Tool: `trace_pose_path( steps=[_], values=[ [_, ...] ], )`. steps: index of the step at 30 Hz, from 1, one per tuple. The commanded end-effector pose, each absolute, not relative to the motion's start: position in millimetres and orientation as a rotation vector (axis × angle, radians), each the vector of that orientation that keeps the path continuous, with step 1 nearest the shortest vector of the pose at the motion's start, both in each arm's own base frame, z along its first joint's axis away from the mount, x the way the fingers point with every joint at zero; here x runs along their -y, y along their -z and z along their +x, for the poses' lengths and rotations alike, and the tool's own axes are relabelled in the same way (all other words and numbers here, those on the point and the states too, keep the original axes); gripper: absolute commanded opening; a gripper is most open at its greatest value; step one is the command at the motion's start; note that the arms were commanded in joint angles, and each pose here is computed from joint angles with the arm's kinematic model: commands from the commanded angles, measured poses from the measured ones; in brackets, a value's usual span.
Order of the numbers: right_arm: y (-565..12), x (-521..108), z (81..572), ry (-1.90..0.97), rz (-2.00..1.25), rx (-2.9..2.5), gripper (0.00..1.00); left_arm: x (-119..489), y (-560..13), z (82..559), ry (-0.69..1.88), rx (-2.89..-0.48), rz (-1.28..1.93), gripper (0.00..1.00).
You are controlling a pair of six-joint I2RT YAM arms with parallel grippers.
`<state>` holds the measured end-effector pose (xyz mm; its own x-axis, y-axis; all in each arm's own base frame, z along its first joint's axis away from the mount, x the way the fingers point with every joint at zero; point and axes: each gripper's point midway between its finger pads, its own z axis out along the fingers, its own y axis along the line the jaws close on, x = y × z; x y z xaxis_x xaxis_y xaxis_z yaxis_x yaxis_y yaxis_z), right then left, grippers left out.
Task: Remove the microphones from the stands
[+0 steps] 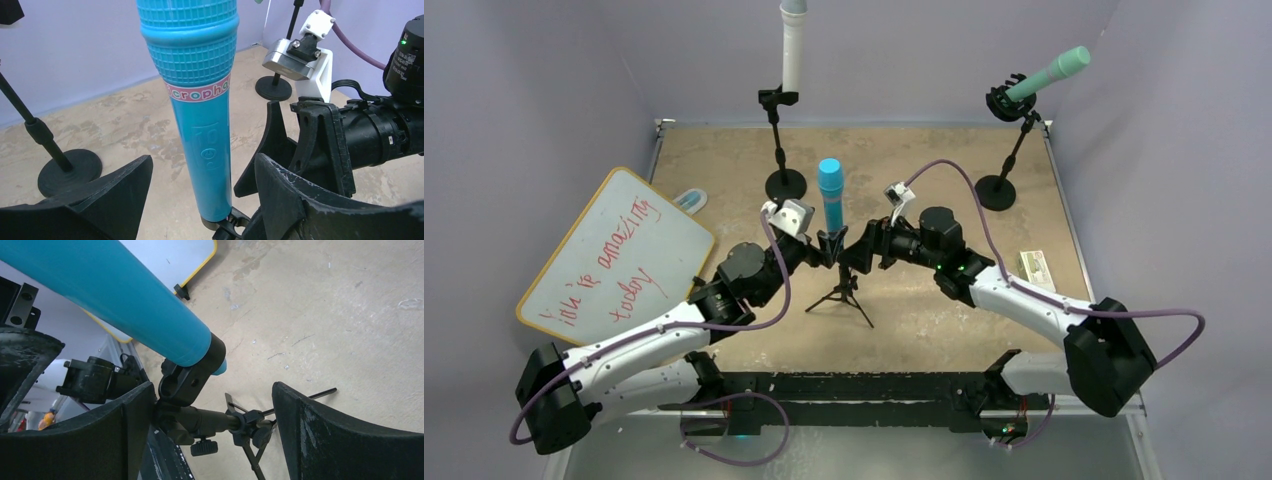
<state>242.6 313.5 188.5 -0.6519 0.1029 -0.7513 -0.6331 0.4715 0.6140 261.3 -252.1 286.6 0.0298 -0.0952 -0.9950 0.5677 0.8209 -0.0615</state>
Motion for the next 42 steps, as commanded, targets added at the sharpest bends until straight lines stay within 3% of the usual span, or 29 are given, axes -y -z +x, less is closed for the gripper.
trace_pose_path(
  steps=[1, 8, 17, 26, 28, 31, 34, 42],
  values=[
    [-188, -317, 242, -1.261, -0.420, -1.967, 0.87, 257, -328, 262, 0.554, -1.343, 0.394, 0.72],
    [-170, -317, 241, -1.274, -0.381, -2.020, 0.87, 262, -326, 267, 0.528, -1.343, 0.419, 0.71],
    [-163, -317, 234, -1.308, -0.371, -2.032, 0.86, 272, -324, 270, 0.514, -1.312, 0.472, 0.59],
    [-160, -314, 231, -1.306, -0.361, -2.037, 0.87, 279, -331, 276, 0.518, -1.268, 0.465, 0.66],
    [-161, -313, 231, -1.308, -0.360, -2.034, 0.86, 281, -331, 279, 0.516, -1.279, 0.454, 0.61],
    [-160, -312, 231, -1.303, -0.359, -2.033, 0.86, 274, -331, 284, 0.494, -1.301, 0.395, 0.42],
    [-159, -312, 231, -1.299, -0.355, -2.038, 0.86, 269, -333, 282, 0.498, -1.300, 0.384, 0.30],
    [-140, -306, 238, -1.231, -0.278, -2.110, 0.84, 266, -355, 265, 0.556, -1.246, 0.411, 0.17]
  ],
)
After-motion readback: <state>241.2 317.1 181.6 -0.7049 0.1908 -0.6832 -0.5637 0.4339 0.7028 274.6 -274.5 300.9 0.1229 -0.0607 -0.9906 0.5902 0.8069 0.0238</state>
